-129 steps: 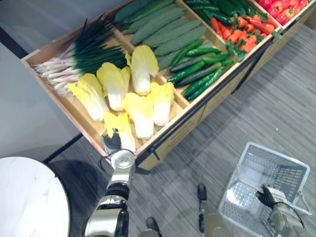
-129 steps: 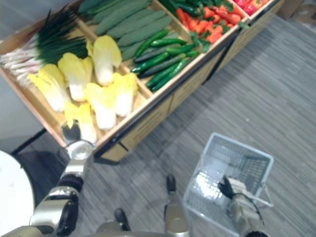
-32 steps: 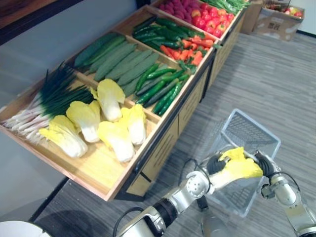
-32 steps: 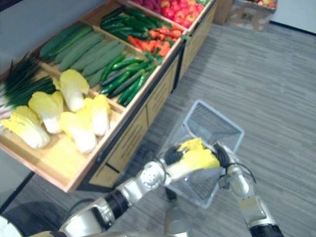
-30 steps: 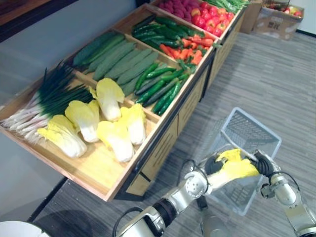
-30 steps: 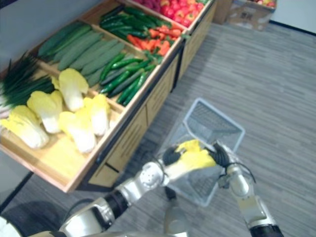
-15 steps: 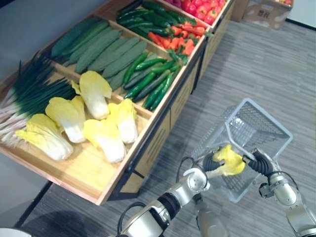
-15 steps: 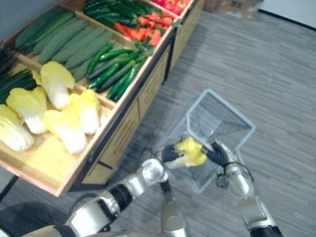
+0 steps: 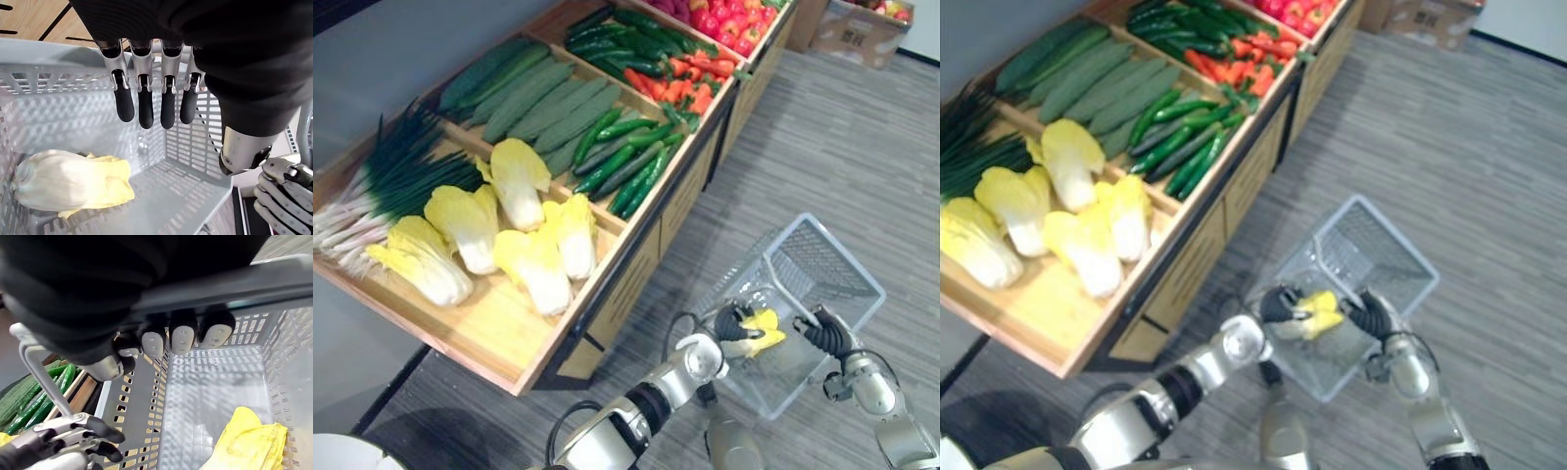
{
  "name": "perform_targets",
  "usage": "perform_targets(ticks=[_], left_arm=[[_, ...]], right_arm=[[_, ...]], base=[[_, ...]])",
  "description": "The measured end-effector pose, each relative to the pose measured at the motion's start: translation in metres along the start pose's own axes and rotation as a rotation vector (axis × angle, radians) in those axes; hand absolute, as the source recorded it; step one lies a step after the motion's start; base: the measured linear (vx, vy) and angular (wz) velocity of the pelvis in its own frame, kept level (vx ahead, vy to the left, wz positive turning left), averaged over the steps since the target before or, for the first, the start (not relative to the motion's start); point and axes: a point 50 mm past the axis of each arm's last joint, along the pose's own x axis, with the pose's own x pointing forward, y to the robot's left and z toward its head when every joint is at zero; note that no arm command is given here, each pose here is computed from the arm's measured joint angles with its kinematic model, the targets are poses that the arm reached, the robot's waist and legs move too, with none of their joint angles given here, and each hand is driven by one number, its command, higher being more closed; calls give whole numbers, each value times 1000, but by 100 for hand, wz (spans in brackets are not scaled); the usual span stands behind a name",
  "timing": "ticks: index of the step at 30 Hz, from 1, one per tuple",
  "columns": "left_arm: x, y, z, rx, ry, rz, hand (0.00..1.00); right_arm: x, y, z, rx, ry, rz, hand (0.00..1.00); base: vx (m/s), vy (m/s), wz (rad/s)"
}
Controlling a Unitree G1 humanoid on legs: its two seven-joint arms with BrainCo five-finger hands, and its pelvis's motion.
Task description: Pick vegetable in the basket
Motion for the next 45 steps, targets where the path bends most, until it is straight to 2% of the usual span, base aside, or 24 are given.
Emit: perform_targets(ticks=[2,6,9,14,20,23,24,28,31,34,35,38,40,42,45], left_arm=[[0,1,14,-6,-67,-6,0],[-16,11,67,-75,-356,-27,0],[-37,30,74,-126,-480,-32,0],[-85,71,32,-248,-443,68,0],[-132,113,-21,-213,-283,284,0],[-146,117,-55,-185,-134,338,0],[-153,117,-75,-134,-39,351,0],[-188,99,-161,-150,390,398,0],[-217,79,-197,-139,620,382,0],[-262,48,-233,-136,898,315,0],[-293,30,-245,-163,1062,305,0],[-336,2,-253,-219,1293,254,0],[-357,-18,-251,-311,1408,257,0],[-356,-31,-247,-363,1423,251,0],[-334,-47,-240,-433,1372,218,0]], right_arm=[[-2,2,-11,2,43,6,100],[-19,4,-50,5,220,10,100],[-35,8,-75,-16,339,29,100],[-64,12,-119,-22,571,49,100],[-95,31,-150,38,772,85,100],[-110,37,-160,110,866,40,100],[-114,39,-162,145,896,18,100],[-121,46,-164,227,943,-74,100],[-124,51,-164,286,964,-117,100],[-124,56,-163,349,975,-167,100],[-116,57,-161,379,963,-185,100],[-104,50,-159,413,943,-242,100],[-97,38,-160,434,933,-305,100],[-84,27,-157,434,903,-333,100],[-71,17,-154,450,868,-363,100]], base=[[-48,-72,23],[-24,-56,33],[-26,-46,30],[-17,-31,28],[-23,-33,38],[-35,-37,41],[-27,-45,40],[-21,-51,36],[-14,-37,15],[-5,-28,-17],[-4,-16,-46],[-3,-12,-63],[-13,-8,-66],[-29,13,-78],[-53,105,-66]])
